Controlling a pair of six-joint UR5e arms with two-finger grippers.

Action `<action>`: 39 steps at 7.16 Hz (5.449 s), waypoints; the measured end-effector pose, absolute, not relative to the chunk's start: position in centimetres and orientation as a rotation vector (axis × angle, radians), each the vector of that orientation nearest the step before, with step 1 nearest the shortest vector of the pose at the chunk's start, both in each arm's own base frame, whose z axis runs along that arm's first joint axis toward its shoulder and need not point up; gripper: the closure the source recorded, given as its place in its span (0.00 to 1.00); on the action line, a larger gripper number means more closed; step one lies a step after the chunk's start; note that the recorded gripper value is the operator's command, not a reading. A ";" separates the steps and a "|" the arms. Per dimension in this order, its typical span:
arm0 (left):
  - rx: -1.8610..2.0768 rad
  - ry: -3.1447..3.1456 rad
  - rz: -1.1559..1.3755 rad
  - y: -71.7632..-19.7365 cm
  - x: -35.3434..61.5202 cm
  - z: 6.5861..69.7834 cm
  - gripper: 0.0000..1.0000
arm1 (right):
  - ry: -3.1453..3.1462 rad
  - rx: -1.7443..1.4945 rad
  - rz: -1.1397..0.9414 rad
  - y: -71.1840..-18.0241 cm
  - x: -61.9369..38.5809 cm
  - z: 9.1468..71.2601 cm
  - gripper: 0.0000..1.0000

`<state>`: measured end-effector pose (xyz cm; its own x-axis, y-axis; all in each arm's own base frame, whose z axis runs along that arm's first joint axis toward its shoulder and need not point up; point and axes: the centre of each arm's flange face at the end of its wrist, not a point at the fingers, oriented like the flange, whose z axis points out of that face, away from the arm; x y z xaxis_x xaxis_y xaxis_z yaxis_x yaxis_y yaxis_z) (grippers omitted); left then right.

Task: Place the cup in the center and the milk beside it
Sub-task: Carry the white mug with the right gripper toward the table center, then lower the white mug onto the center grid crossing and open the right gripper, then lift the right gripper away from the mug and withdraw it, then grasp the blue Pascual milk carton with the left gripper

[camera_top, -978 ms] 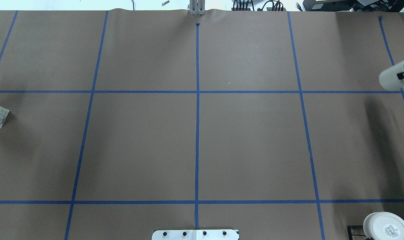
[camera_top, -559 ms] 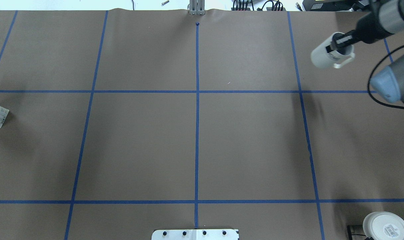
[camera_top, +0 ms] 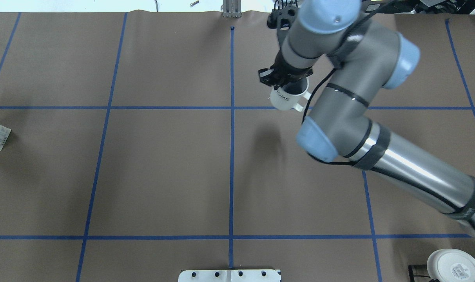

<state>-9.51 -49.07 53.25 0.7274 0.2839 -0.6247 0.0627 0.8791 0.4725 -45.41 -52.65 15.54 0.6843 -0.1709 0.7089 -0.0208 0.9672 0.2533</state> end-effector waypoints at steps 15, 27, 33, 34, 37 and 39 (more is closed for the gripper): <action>0.483 0.755 0.127 -49.2 -9.5 53.9 0.02 | -0.798 0.151 -0.011 -44.9 -59.6 8.8 0.00; 0.468 0.782 0.168 -49.2 -7.8 54.0 0.01 | -0.674 0.140 -0.121 -58.8 1.5 51.5 0.00; 0.344 0.830 0.228 -47.1 0.7 58.5 0.07 | -0.646 0.081 -0.069 -52.9 4.3 59.4 0.00; 0.335 0.838 0.223 -46.7 1.4 59.5 0.24 | -0.647 0.080 -0.066 -52.8 4.3 59.5 0.00; 0.327 0.848 0.233 -46.3 2.5 61.9 1.00 | -0.649 0.082 -0.066 -53.0 4.2 59.3 0.00; 0.325 0.854 0.218 -46.3 2.6 62.1 1.00 | -0.648 0.083 -0.066 -53.0 4.2 59.2 0.00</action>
